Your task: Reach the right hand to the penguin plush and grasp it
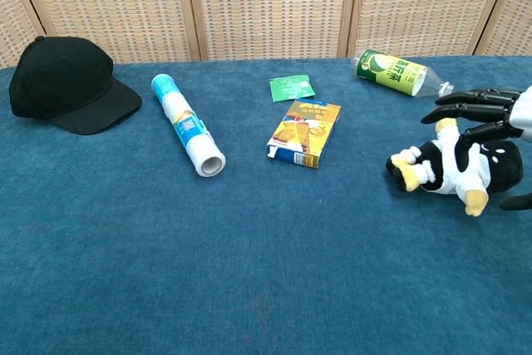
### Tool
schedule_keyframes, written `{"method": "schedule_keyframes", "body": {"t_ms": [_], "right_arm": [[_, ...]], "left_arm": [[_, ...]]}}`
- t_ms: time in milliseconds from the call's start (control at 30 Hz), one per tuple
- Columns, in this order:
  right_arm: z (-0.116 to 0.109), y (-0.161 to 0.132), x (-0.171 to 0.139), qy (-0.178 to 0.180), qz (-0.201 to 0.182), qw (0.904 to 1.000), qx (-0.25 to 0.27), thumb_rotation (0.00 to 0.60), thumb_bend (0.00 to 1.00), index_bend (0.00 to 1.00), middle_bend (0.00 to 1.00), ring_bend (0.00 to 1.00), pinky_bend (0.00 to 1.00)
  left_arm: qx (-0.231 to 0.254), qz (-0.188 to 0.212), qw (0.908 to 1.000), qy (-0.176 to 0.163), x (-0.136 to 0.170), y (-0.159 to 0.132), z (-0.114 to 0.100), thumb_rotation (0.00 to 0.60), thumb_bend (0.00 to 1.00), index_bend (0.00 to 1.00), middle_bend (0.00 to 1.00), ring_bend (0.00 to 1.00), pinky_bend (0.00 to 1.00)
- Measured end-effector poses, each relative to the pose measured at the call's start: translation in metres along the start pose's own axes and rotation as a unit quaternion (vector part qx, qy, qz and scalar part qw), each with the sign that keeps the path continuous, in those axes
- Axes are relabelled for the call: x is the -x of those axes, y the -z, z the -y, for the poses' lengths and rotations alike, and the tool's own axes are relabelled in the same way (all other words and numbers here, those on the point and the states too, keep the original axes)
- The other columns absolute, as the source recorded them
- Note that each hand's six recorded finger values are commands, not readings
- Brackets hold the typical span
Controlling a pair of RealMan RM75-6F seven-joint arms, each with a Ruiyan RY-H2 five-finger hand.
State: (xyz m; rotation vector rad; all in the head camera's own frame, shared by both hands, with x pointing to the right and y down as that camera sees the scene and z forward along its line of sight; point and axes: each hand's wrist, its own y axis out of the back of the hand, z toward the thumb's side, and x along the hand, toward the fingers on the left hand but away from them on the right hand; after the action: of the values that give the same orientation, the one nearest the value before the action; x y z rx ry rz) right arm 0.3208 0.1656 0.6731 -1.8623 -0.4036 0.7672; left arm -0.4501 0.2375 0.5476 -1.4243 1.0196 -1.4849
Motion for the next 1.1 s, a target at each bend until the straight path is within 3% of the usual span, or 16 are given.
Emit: {"method": "schedule_keyframes", "body": {"t_ms": [467,1100], "right_arm": [[0.015,0.009,0.005,-0.027,0.012,0.9994,-0.016,0.6,0.23,0.48,0.18,0.0,0.13],[0.021,0.013,0.009,-0.029,0.021,0.9993,-0.007,0.6,0.23,0.49,0.19,0.0,0.13]], "left_arm": [[0.0,0.002,1.0,0.006,0.0,0.0,0.003,0.6,0.24,0.0,0.0,0.0,0.0],[-0.002,0.003,1.0,0.009,0.0,-0.002,0.005,0.6,0.24,0.0,0.0,0.0,0.0]]}}
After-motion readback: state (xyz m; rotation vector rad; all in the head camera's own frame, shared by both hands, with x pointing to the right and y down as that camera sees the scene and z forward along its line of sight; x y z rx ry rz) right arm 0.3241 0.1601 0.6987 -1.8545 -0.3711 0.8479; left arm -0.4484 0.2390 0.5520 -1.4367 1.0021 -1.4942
